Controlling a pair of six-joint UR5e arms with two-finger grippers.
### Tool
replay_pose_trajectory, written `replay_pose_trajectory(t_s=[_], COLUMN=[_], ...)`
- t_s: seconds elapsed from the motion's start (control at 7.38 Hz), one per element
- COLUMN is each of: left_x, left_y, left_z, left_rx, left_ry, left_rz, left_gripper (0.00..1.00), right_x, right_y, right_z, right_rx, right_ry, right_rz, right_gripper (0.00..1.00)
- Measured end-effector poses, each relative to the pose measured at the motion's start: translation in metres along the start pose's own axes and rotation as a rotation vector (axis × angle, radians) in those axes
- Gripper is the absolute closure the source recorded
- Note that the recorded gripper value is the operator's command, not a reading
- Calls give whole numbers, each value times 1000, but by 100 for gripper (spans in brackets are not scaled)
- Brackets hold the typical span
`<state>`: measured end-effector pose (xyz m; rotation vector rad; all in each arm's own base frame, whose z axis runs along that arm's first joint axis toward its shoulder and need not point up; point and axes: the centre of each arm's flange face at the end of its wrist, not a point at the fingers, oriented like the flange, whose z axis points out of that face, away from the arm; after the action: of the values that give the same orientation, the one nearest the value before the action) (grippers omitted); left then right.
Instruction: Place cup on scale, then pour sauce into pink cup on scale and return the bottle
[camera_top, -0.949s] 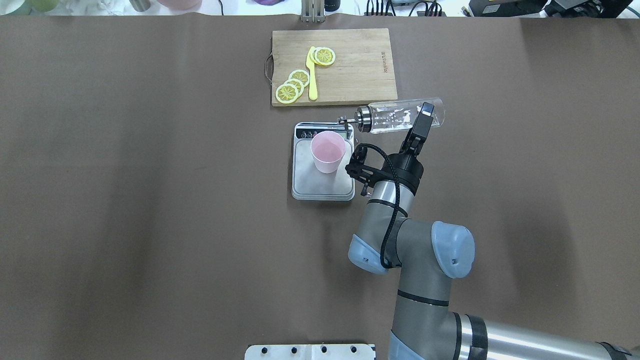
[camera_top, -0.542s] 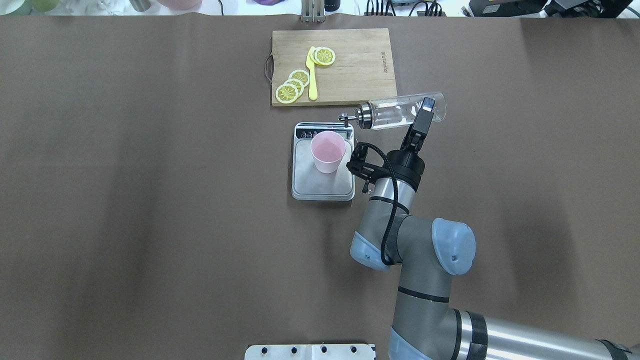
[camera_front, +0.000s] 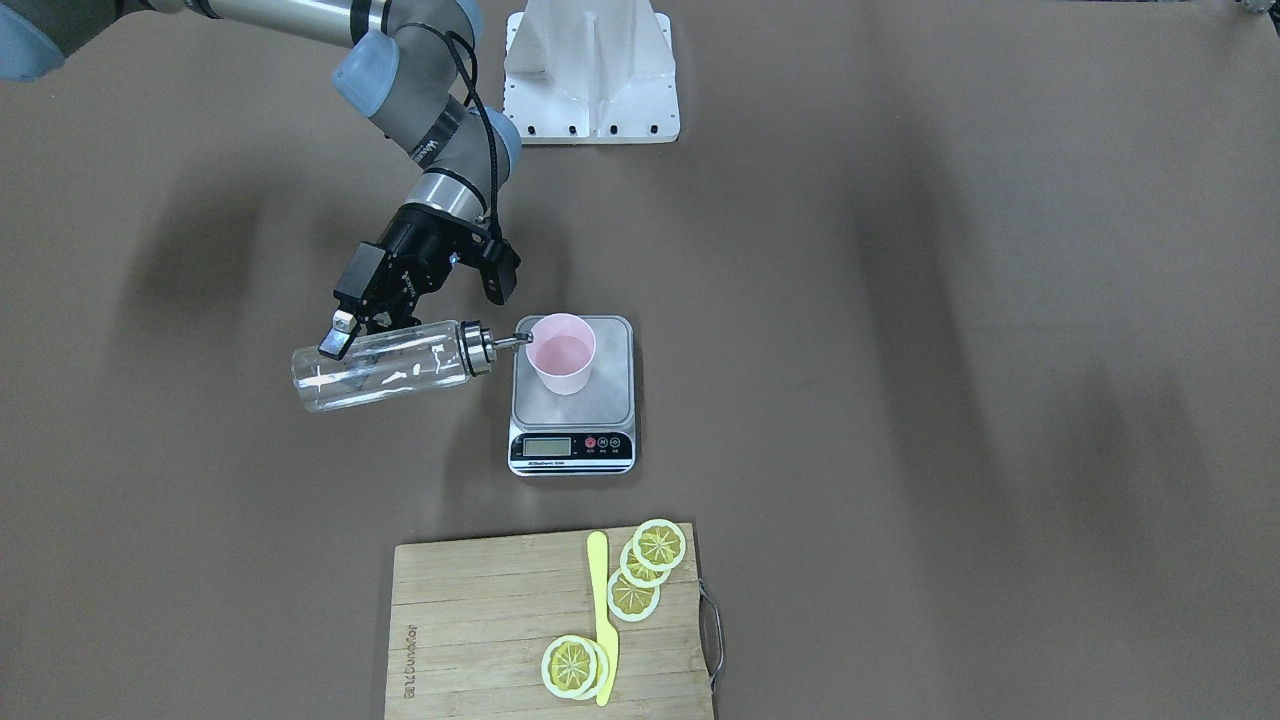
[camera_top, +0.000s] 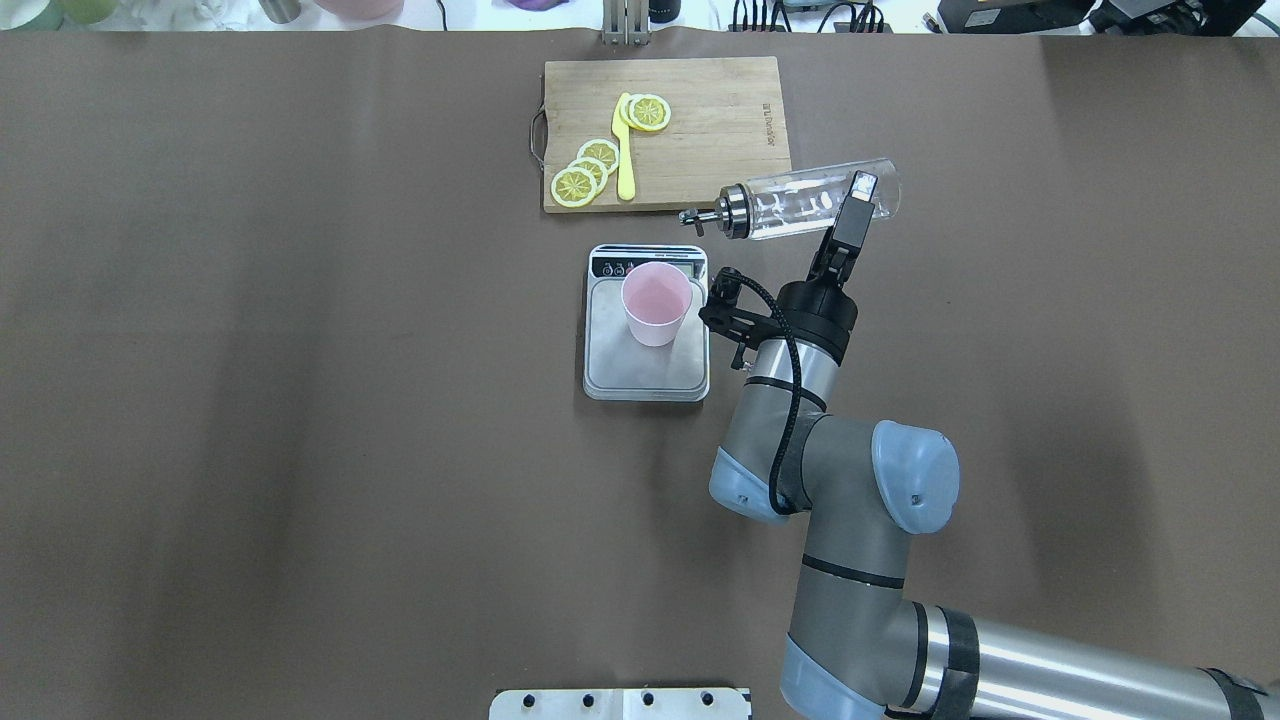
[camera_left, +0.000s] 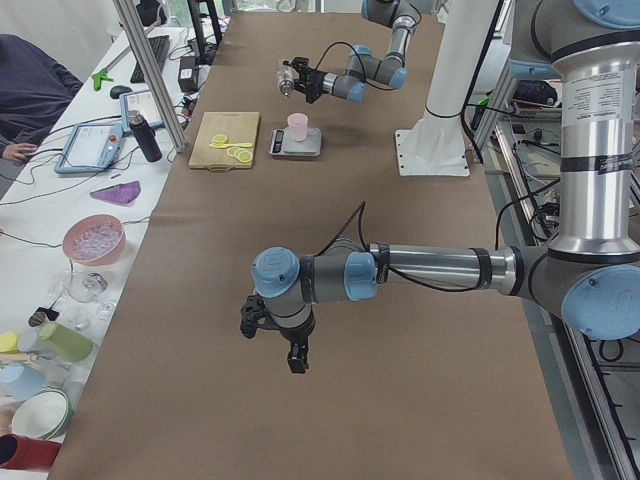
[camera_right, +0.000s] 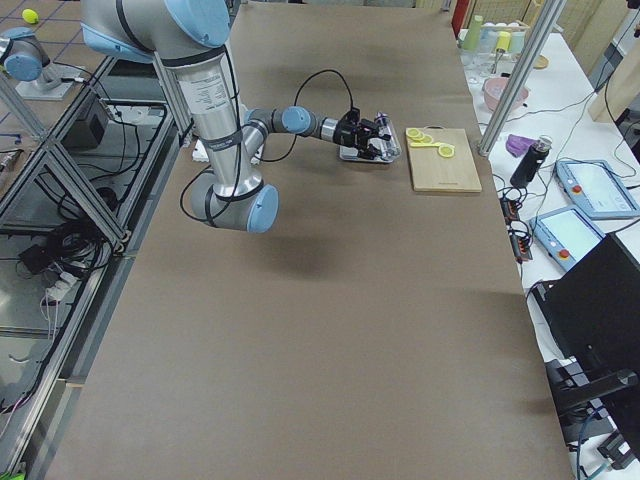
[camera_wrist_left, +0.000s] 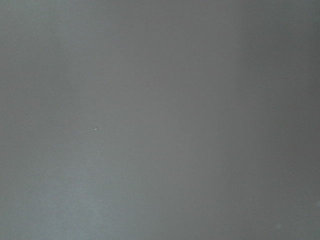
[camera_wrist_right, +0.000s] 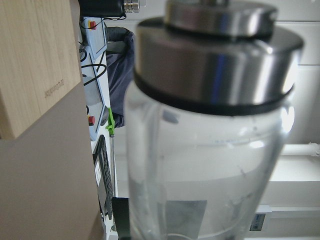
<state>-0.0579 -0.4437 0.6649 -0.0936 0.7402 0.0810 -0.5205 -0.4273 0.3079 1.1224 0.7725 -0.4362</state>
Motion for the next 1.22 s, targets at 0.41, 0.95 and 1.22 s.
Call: replay_pose_trajectory(t_s=[0.41,0.95,1.22], left_x=[-3,-7,-9], left_y=[1,2,2], left_z=[4,9,12], left_rx=[-8,-17,-22], left_ry=[1,15,25], left_rz=[-8,-17,-23], left_gripper=[2,2,2], right_x=[3,3,5], right_y=[-2,0,-2], right_z=[2,4,6], right_rx=[17,37,58], right_ry=[30,66,94], right_rz=[-26,-61,-66], right_gripper=[100,100,100])
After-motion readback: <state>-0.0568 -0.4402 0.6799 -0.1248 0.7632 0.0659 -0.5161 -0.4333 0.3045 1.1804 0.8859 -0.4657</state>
